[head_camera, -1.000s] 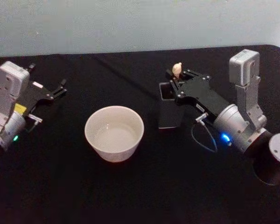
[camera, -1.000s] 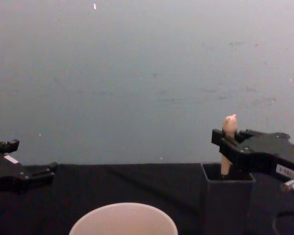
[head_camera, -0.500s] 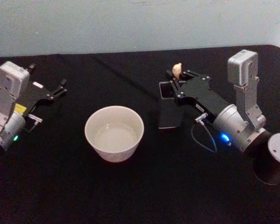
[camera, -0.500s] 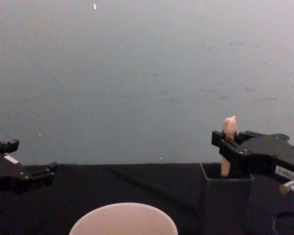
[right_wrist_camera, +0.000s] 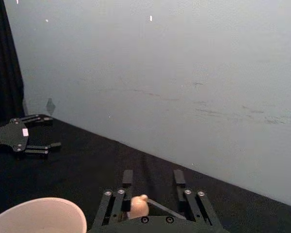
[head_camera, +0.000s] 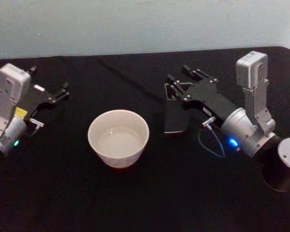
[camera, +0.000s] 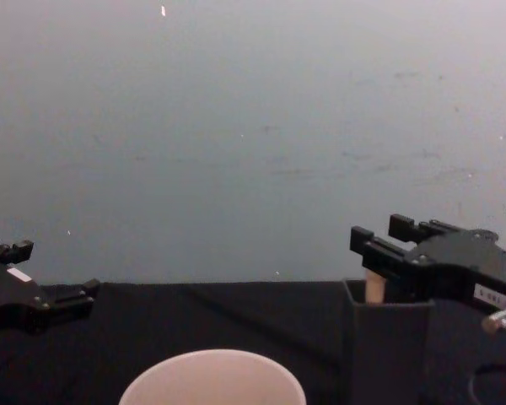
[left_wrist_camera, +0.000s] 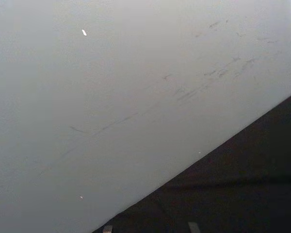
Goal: Pick up the stirring spoon with one hand, stir inside the cup, then place it back in its original position.
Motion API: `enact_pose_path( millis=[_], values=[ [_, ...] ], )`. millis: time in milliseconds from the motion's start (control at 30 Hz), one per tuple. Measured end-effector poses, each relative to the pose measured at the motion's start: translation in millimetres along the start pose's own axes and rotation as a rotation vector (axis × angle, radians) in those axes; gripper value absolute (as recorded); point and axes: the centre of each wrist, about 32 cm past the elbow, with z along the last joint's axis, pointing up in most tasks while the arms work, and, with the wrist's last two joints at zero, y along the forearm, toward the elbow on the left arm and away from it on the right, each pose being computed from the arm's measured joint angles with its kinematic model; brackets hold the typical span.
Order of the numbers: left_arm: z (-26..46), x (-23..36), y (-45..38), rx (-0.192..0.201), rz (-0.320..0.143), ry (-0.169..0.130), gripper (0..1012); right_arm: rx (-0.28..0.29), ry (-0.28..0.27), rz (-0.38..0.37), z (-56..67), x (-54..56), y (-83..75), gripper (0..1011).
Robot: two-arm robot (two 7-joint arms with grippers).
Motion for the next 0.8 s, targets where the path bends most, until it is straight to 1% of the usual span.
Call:
enact_pose_path(
  millis=[100, 133, 200, 233, 300, 333, 400, 533, 600, 767, 800],
  values=[
    [0.0, 0.0, 0.0, 0.000, 0.000, 0.000, 1001, 0.000, 0.000, 0.000, 0.1, 0.0, 0.0, 578],
    [0.0, 0.0, 0.0, 0.000, 0.000, 0.000, 1001, 0.001, 0.000, 0.000, 0.1, 0.0, 0.0, 596],
    [0.0, 0.0, 0.0, 0.000, 0.000, 0.000, 1001, 0.001, 0.000, 0.001, 0.2, 0.0, 0.0, 698],
    [0.0, 0.0, 0.0, 0.000, 0.000, 0.000, 1001, 0.001, 0.000, 0.001, 0.2, 0.0, 0.0, 711],
    [0.0, 0.0, 0.0, 0.000, 0.000, 0.000, 1001, 0.001, 0.000, 0.001, 0.2, 0.0, 0.0, 776],
    [0.0, 0.0, 0.0, 0.000, 0.000, 0.000, 1001, 0.001, 0.000, 0.001, 0.2, 0.0, 0.0, 792],
    [0.0, 0.0, 0.0, 0.000, 0.000, 0.000, 1001, 0.001, 0.001, 0.001, 0.2, 0.1, 0.0, 883],
    [0.0, 0.0, 0.0, 0.000, 0.000, 0.000, 1001, 0.002, 0.001, 0.001, 0.2, 0.0, 0.0, 951],
    [0.0, 0.0, 0.0, 0.000, 0.000, 0.000, 1001, 0.002, 0.001, 0.001, 0.2, 0.0, 0.0, 1002],
    [0.0, 0.0, 0.0, 0.000, 0.000, 0.000, 1002, 0.002, 0.001, 0.001, 0.2, 0.0, 0.0, 1002],
    [0.0, 0.0, 0.0, 0.000, 0.000, 0.000, 1001, 0.009, 0.004, -0.002, 0.6, 0.7, -0.1, 1002]
  ],
)
